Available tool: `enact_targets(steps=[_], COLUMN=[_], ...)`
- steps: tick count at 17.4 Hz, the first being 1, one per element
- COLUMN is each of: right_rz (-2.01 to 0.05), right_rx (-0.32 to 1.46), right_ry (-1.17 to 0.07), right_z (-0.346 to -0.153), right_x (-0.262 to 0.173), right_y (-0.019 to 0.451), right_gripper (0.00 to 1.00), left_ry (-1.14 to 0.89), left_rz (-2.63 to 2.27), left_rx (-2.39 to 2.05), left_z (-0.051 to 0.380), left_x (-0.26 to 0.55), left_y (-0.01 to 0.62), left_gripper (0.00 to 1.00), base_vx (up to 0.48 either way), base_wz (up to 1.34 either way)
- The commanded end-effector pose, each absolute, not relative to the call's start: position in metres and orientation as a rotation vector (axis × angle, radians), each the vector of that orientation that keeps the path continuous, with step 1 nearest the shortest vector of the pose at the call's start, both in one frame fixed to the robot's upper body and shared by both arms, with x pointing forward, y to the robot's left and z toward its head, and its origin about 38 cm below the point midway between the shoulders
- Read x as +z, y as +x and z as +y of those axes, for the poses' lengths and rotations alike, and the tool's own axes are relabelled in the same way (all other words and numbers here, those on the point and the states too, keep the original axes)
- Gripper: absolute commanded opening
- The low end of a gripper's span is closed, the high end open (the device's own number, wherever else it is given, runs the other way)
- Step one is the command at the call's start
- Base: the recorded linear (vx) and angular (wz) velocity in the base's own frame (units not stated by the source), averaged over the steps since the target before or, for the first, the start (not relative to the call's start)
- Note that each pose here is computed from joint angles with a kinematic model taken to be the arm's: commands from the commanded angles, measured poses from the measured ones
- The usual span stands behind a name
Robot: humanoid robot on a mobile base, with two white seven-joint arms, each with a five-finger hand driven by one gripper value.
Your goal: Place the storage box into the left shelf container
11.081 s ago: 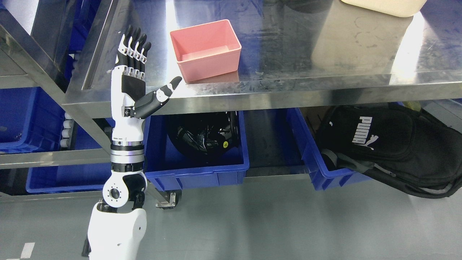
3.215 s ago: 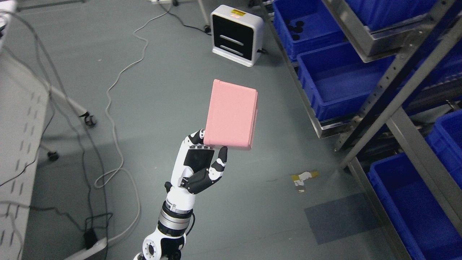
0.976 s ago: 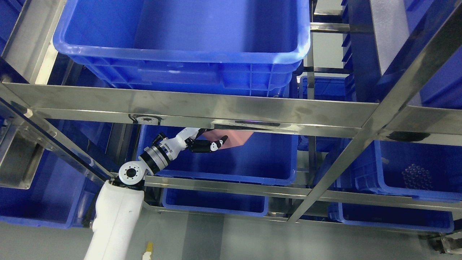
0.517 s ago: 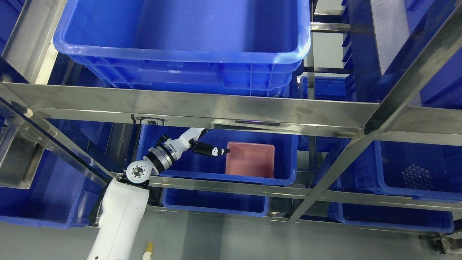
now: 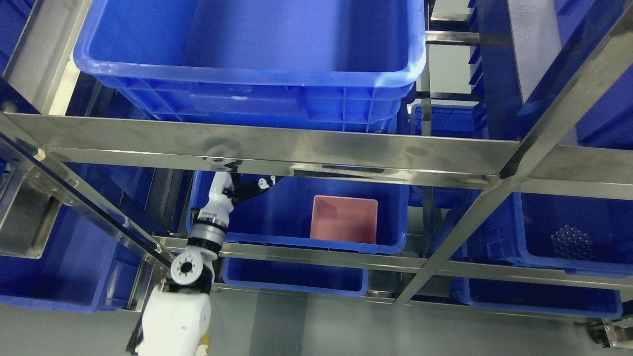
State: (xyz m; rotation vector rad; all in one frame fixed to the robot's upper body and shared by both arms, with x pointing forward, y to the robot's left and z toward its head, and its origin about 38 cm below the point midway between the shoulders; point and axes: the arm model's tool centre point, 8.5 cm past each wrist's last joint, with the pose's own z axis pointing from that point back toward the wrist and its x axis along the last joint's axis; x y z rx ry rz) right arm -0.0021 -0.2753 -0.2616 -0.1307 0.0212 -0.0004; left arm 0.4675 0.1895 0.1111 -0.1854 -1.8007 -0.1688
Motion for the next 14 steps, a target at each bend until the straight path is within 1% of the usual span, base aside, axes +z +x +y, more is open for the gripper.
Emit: enact_targets(steps=[1,7,14], right_rz=[0.013,0.013,0.013], right_rx=[-0.003,-0.003,-0.003], right_ry=[-0.148,-0.148,-0.148], right_z=[-0.287,-0.287,-0.287], right_x=[-0.261,-0.261,-0.261], right_y=[-0.002,-0.002,-0.002], right_gripper=[1.0,1.0,1.0], left_ry=[-0.252,-0.291,-0.286], left_rz=[-2.114,-2.118,-2.093], left_rx=[-0.035,-0.069,-0.06], left_z=[0.192,0.189,0.191], left_x=[0.174,0.135,0.122], left_y=[0.4,0.36,0.35], left_gripper=[1.0,1.0,1.0], base_vx=[0.0,0.0,0.0], base_wz=[0.0,0.0,0.0])
